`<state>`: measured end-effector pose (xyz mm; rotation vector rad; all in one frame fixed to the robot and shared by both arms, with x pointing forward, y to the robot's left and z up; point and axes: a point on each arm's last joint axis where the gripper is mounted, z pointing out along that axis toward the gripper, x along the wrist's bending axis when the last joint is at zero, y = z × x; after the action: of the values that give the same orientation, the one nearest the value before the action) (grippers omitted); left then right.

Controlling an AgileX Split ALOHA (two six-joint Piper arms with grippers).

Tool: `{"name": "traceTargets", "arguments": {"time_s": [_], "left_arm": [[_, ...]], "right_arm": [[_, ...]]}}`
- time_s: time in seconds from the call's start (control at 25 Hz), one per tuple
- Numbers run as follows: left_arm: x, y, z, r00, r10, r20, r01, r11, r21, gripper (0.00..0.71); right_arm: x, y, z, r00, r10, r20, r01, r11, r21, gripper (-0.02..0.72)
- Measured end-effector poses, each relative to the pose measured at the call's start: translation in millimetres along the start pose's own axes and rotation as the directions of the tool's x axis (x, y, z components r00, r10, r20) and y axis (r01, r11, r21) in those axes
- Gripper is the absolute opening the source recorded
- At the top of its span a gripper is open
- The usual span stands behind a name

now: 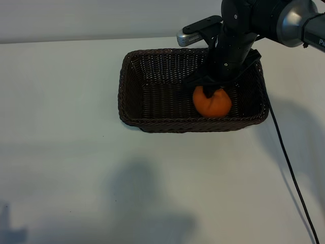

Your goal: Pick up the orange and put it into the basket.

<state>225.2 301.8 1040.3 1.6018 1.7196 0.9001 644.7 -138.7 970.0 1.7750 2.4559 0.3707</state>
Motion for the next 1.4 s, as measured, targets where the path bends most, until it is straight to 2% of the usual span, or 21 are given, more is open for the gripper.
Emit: {"name": "traceTargets", "arguments": {"time_s": [0.16, 0.28, 0.4, 0.64, 0.8, 1.0, 1.12, 1.24, 1.4], "left_arm": [[0.0, 0, 0, 1.0, 0.0, 0.0, 0.0, 1.0, 0.0, 0.593], [0.0, 0, 0, 1.0, 0.0, 0.0, 0.0, 1.0, 0.0, 0.593], [0.0, 0, 0, 1.0, 0.0, 0.0, 0.0, 1.0, 0.0, 0.593], [0.0, 0, 0, 1.0, 0.0, 0.0, 0.0, 1.0, 0.0, 0.593], [0.0, 0, 0, 1.0, 0.0, 0.0, 0.0, 1.0, 0.0, 0.593], [0.0, 0, 0, 1.0, 0.0, 0.0, 0.0, 1.0, 0.0, 0.593], [0.0, 0, 0, 1.0, 0.0, 0.0, 0.0, 1.0, 0.0, 0.593], [0.0, 0, 0, 1.0, 0.0, 0.0, 0.0, 1.0, 0.0, 0.593], [0.0, 0, 0, 1.0, 0.0, 0.0, 0.0, 1.0, 0.0, 0.593]], "right_arm": [[1, 0, 0, 1.0, 0.007, -0.01, -0.007, 1.0, -0.001, 0.625], [2, 0, -5, 1.0, 0.012, -0.018, -0.012, 1.0, -0.01, 0.7], [3, 4, -14, 1.0, 0.014, -0.023, -0.015, 1.0, -0.026, 0.693], [7, 23, -53, 1.0, 0.001, -0.031, -0.003, 0.998, -0.068, 0.597], [8, 32, -77, 1.0, -0.008, -0.025, 0.006, 0.994, -0.108, 0.586], [1, 34, -82, 1.0, 0.002, -0.005, -0.003, 0.993, -0.116, 0.585], [-21, 34, -83, 0.998, 0.054, 0.014, -0.052, 0.992, -0.113, 0.585], [-62, 31, -87, 0.989, 0.143, 0.042, -0.138, 0.985, -0.106, 0.583], [-127, 19, -94, 0.956, 0.282, 0.083, -0.273, 0.956, -0.105, 0.583]]}}
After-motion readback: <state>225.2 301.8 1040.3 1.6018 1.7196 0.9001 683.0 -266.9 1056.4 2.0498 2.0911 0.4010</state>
